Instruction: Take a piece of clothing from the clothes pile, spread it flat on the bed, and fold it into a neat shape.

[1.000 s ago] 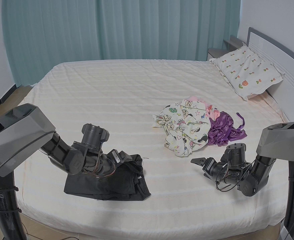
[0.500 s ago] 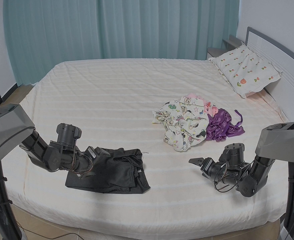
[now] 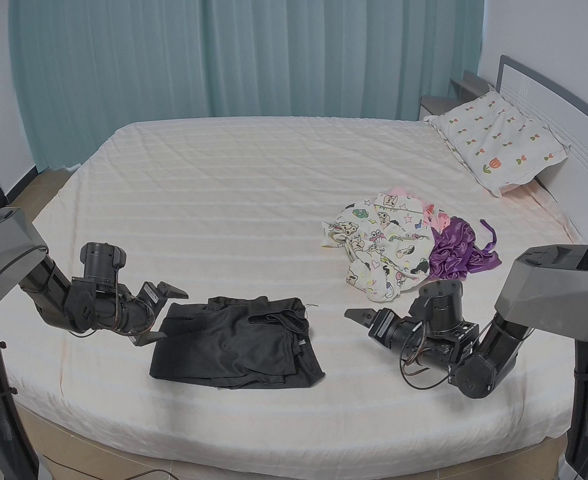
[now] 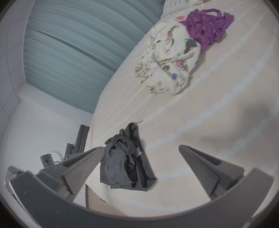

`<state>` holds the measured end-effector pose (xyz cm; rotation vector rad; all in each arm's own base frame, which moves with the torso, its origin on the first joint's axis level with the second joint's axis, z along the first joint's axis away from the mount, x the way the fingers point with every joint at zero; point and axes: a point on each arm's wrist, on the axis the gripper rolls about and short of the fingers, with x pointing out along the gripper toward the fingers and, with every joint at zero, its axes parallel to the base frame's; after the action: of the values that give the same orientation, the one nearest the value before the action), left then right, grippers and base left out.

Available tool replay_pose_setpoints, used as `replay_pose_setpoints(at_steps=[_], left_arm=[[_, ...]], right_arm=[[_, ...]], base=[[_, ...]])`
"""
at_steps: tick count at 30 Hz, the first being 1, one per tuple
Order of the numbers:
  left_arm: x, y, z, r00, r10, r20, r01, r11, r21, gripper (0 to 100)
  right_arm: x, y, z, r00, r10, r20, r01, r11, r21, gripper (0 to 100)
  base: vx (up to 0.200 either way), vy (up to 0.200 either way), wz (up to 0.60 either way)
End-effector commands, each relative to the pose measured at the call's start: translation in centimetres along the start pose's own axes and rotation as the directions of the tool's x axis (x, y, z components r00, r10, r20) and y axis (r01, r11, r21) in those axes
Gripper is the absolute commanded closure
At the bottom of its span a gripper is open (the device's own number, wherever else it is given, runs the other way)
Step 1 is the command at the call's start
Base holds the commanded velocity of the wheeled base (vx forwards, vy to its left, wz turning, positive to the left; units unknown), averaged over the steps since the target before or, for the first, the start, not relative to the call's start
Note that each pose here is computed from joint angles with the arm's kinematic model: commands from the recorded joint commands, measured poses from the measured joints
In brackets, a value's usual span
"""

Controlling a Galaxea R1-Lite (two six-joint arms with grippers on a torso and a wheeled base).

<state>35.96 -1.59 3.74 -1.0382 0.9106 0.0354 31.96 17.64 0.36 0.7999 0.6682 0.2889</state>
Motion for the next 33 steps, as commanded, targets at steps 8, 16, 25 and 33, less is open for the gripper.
replay_pose_setpoints(at_steps=[8, 16, 25, 33], left_arm=[[0.2, 1.5, 0.8, 1.000, -0.021, -0.010, 0.021, 1.000, -0.020, 0], [0.1, 1.6, 0.6, 0.999, -0.024, -0.025, 0.024, 1.000, -0.017, 0], [0.1, 1.6, 0.5, 0.999, -0.024, -0.026, 0.024, 1.000, -0.016, 0], [0.1, 1.5, 0.5, 0.999, -0.025, -0.027, 0.024, 1.000, -0.013, 0]], right_arm=[[3.3, 3.7, -2.9, 0.998, 0.000, -0.065, -0.004, 0.998, -0.056, 0], [7.3, 5.0, -2.8, 0.998, -0.043, -0.038, 0.040, 0.997, -0.064, 0], [10.3, 5.2, -3.9, 0.997, -0.079, -0.024, 0.077, 0.993, -0.092, 0], [13.0, 3.2, -2.2, 0.991, -0.115, 0.066, 0.122, 0.988, -0.099, 0]], base=[[0.000, 0.200, 0.00], [0.000, 0.150, 0.00], [0.000, 0.000, 0.00], [0.000, 0.000, 0.00]])
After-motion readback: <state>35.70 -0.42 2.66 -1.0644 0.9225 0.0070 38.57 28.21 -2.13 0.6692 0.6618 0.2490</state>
